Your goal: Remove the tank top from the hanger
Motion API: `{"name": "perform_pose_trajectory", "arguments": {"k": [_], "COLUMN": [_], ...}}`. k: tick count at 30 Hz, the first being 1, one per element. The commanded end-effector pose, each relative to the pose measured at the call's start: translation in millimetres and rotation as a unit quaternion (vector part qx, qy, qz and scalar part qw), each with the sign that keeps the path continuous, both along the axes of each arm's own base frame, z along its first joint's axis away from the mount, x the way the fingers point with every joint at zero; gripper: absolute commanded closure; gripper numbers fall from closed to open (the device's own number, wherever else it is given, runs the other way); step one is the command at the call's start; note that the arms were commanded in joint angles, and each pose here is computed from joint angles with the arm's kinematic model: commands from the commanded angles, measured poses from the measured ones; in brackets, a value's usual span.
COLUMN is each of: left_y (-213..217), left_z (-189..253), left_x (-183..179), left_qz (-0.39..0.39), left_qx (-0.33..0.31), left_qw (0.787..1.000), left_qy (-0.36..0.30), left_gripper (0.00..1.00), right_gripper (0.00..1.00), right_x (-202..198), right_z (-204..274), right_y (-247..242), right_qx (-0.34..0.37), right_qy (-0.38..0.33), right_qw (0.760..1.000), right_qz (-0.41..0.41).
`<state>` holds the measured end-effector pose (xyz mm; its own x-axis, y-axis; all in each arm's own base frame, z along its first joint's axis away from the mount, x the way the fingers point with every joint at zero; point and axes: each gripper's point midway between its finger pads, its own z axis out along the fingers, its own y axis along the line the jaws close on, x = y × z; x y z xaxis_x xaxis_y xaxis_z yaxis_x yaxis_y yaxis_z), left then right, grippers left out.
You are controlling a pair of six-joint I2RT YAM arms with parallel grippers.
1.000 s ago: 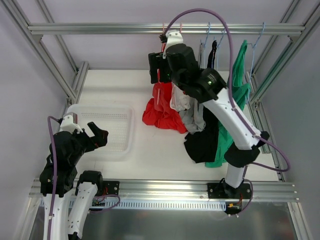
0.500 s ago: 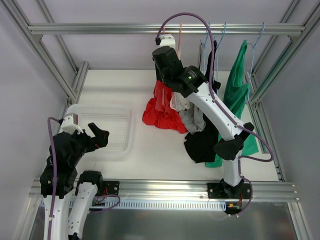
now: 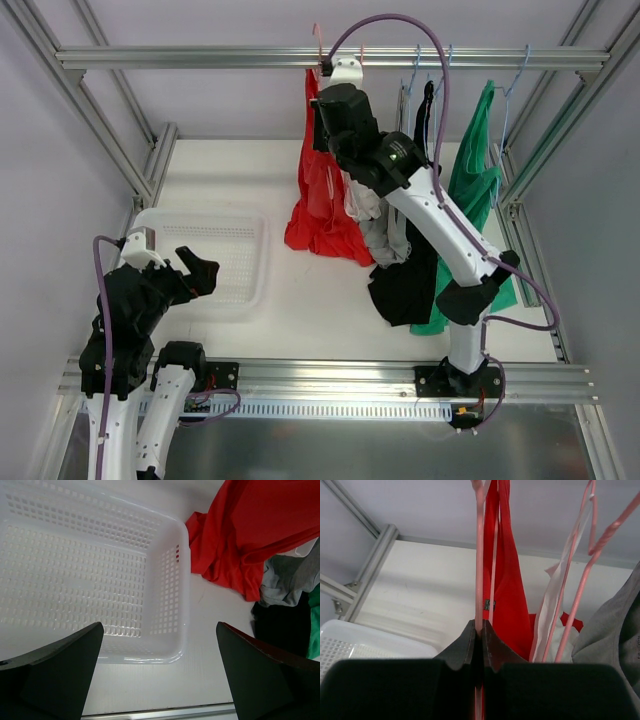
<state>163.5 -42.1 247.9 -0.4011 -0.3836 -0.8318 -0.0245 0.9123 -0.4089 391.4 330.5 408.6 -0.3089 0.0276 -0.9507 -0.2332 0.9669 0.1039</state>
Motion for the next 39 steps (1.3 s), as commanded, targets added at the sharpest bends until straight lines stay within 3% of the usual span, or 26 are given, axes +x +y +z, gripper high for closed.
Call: {"name": "perform_pose_trajectory", "arguments": {"k": [1,8,10,14,16,17,19,21,23,27,30,32,39], "left_y": [-5,-19,-31,-50,-64,-68,-80,-88,-106,-168,-166,-177,-258], "left_z": [7,12,30,79,101,112,118,134,158,173,162,151,149], "left_x": [1,1,1,4,13,16,31,43,41,50,77,85,73], "left_qz": [-0.012,-0.062,-0.098,-0.151,-0.188,-0.200,-0.227,-0.239,-0.261,-0.311,-0.219,-0.224,-0.359], "left_qx": [-0.007,-0.006,-0.014,-0.034,-0.052,-0.059,-0.081,-0.086,-0.087,-0.045,0.023,0.029,0.037], "left_qw": [1.000,0.998,0.994,0.981,0.971,0.968,0.962,0.958,0.949,0.937,0.963,0.964,0.915], "left_qy": [-0.020,-0.025,-0.054,-0.119,-0.135,-0.142,-0.126,-0.134,-0.155,-0.154,-0.157,-0.141,-0.179], "left_gripper": [0.01,0.01,0.01,0.01,0.01,0.01,0.01,0.01,0.01,0.01,0.01,0.01,0.02], "right_gripper": [1.00,1.00,1.00,1.00,1.00,1.00,1.00,1.00,1.00,1.00,1.00,1.00,1.00], "right_x": [-26,-49,-64,-118,-138,-157,-178,-204,-218,-247,-257,-264,-285], "right_z": [100,83,54,45,15,25,-3,2,-24,-27,-21,-16,-11], "right_y": [-18,-19,-9,-18,-18,-30,-39,-66,-83,-122,-147,-157,-176], "right_qx": [0.115,0.104,0.084,0.106,0.100,0.123,0.117,0.151,0.144,0.145,0.158,0.176,0.202], "right_qy": [-0.098,-0.079,-0.050,-0.041,-0.015,-0.019,0.006,0.005,0.030,0.023,-0.011,-0.027,-0.024], "right_qw": [0.988,0.990,0.992,0.981,0.979,0.973,0.969,0.962,0.963,0.959,0.957,0.952,0.943], "right_qz": [0.022,0.055,0.085,0.155,0.179,0.197,0.216,0.227,0.228,0.244,0.244,0.248,0.262]}}
